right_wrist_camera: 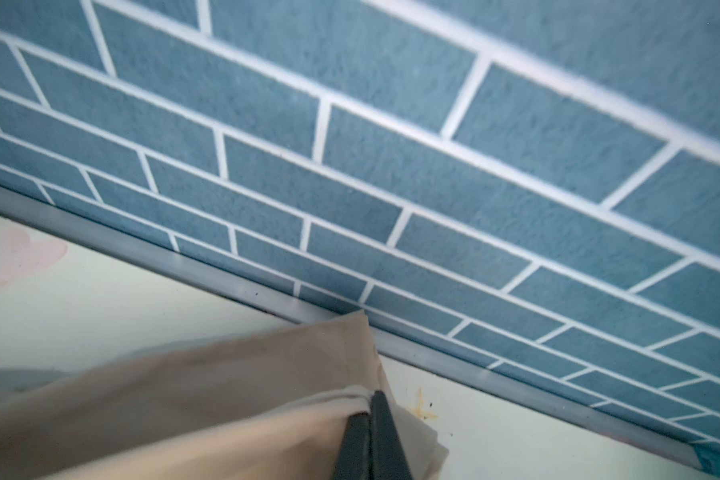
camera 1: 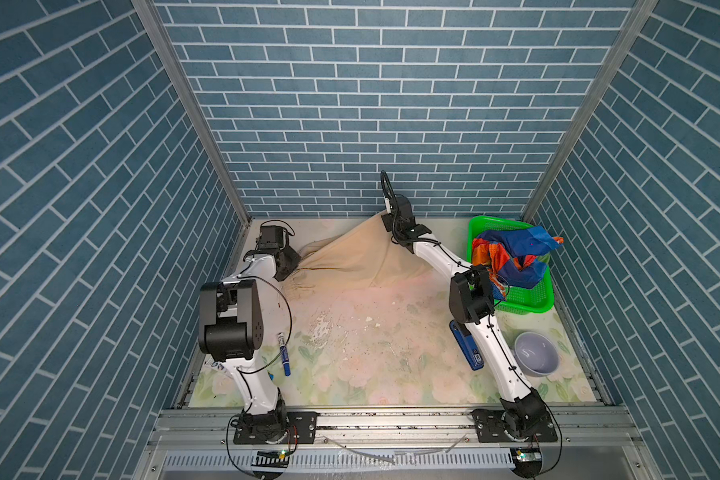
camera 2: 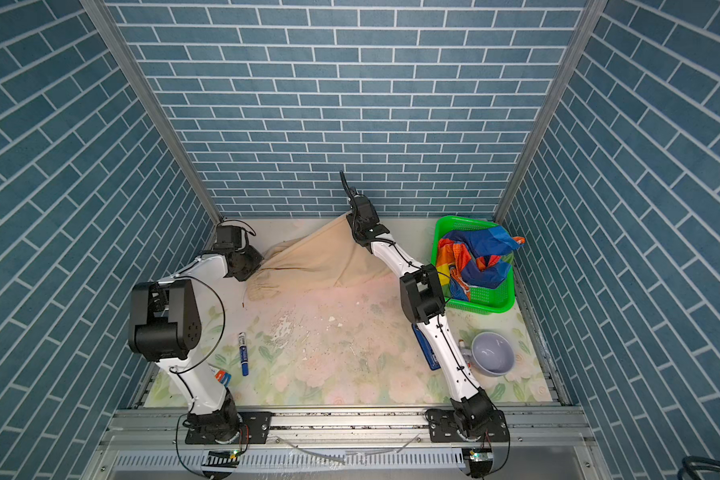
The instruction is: Fold and stack the shorts
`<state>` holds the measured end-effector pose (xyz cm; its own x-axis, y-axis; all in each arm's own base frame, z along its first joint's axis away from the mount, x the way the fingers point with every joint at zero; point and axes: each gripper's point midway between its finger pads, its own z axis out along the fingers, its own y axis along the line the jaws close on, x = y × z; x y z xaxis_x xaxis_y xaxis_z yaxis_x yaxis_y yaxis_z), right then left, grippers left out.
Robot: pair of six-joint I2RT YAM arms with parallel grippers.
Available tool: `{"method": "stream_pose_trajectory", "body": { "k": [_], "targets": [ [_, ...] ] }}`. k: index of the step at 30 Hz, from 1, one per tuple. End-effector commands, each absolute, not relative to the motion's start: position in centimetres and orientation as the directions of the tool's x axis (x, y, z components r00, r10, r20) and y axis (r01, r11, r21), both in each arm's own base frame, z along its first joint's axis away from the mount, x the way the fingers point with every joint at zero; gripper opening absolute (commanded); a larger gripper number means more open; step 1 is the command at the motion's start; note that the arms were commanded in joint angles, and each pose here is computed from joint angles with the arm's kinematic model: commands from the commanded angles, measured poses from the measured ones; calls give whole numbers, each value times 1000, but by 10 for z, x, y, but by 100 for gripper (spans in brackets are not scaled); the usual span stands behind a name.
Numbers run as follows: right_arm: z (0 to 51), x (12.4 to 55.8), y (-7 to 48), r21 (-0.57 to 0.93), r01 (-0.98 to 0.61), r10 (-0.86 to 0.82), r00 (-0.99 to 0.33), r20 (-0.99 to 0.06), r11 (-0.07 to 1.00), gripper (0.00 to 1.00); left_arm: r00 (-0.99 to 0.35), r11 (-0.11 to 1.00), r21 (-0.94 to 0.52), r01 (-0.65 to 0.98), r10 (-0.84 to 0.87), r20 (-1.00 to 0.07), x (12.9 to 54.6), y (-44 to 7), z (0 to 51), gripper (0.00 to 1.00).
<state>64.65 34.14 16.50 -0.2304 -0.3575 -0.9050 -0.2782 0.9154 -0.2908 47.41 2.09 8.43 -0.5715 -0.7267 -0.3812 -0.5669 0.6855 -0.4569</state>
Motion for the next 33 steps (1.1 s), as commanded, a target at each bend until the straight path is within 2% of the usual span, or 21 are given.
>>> {"method": "stream_pose_trajectory", "body": {
  "k": [1, 10, 12, 14, 15, 16, 19, 25, 27, 31, 33],
  "targets": [
    [226, 669, 300, -316, -92, -324, -104, -940, 944, 0, -561, 676, -398, -620, -737, -379, 468, 38, 75, 0],
    [217, 679, 300, -353, -47, -355, -35, -934, 934, 2, -564, 688, -375, -621, -725, -396, 485, 43, 70, 0],
    [205, 679, 306, -357, -83, -360, -35, -932, 931, 14, -569, 694, -352, -628, -718, -401, 490, 47, 67, 1],
    [193, 680, 308, -361, -103, -367, -42, -929, 927, 42, -573, 700, -331, -633, -711, -408, 494, 50, 64, 12],
    [190, 680, 308, -362, -106, -369, -47, -928, 926, 49, -572, 701, -324, -635, -709, -413, 496, 52, 63, 17],
    [186, 680, 309, -362, -110, -369, -51, -928, 926, 55, -569, 703, -318, -636, -706, -422, 498, 54, 64, 24],
    [185, 680, 310, -362, -122, -370, -55, -927, 924, 64, -559, 703, -313, -639, -704, -438, 504, 57, 68, 37],
    [206, 674, 307, -358, -132, -370, -82, -925, 924, 69, -547, 712, -325, -623, -693, -470, 511, 59, 94, 59],
    [212, 665, 305, -346, -159, -368, -136, -920, 925, 69, -542, 718, -339, -608, -688, -483, 510, 58, 110, 62],
    [197, 631, 299, -267, -260, -344, -325, -881, 928, 69, -523, 728, -367, -578, -677, -518, 494, 52, 141, 66],
    [186, 611, 289, -217, -258, -311, -419, -853, 941, 69, -520, 734, -371, -569, -670, -530, 481, 50, 152, 68]
  ]
}}
